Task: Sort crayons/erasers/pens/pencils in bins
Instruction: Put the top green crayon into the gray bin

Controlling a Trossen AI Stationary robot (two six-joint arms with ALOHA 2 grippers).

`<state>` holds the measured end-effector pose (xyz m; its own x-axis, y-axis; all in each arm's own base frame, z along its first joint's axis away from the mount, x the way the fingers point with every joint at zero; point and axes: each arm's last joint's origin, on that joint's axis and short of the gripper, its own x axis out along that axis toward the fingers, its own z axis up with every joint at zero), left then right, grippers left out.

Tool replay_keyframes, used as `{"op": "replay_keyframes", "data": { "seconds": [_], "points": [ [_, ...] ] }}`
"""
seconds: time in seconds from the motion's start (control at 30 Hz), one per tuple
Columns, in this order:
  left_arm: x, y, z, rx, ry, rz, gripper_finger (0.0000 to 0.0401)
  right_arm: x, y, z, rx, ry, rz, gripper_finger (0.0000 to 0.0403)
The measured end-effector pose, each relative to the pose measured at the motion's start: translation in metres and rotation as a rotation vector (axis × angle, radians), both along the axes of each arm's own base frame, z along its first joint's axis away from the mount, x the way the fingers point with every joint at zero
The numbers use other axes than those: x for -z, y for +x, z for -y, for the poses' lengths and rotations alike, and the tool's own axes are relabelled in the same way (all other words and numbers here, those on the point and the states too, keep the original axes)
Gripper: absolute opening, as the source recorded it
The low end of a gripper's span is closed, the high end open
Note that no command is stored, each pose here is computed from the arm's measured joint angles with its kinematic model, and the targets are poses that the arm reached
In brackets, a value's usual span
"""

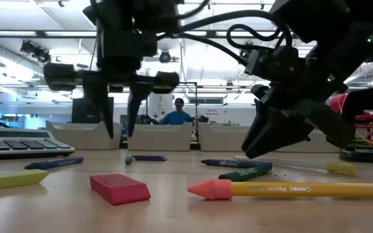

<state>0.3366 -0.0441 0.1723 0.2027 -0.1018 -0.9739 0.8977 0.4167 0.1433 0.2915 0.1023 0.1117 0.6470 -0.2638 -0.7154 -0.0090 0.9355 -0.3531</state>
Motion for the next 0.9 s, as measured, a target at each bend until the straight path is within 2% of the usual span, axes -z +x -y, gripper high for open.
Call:
{"op": "replay_keyframes", "data": {
  "seconds": [0.33, 0.6, 0.9],
  "points": [
    [0.015, 0.009, -0.006, 0.047, 0.019, -0.045, 0.0124, 0.003, -0.008, -0.005, 0.009, 0.002, -0.06, 0.0103],
    [0.031, 0.013, -0.011, 0.056, 0.051, -0.076, 0.0124, 0.003, -0.008, -0.005, 0.019, 0.007, -0.057, 0.0103],
    [0.031, 0.014, -0.012, 0.038, 0.054, -0.069, 0.0124, 0.004, -0.009, -0.005, 0.03, 0.015, -0.056, 0.0103]
  ]
}}
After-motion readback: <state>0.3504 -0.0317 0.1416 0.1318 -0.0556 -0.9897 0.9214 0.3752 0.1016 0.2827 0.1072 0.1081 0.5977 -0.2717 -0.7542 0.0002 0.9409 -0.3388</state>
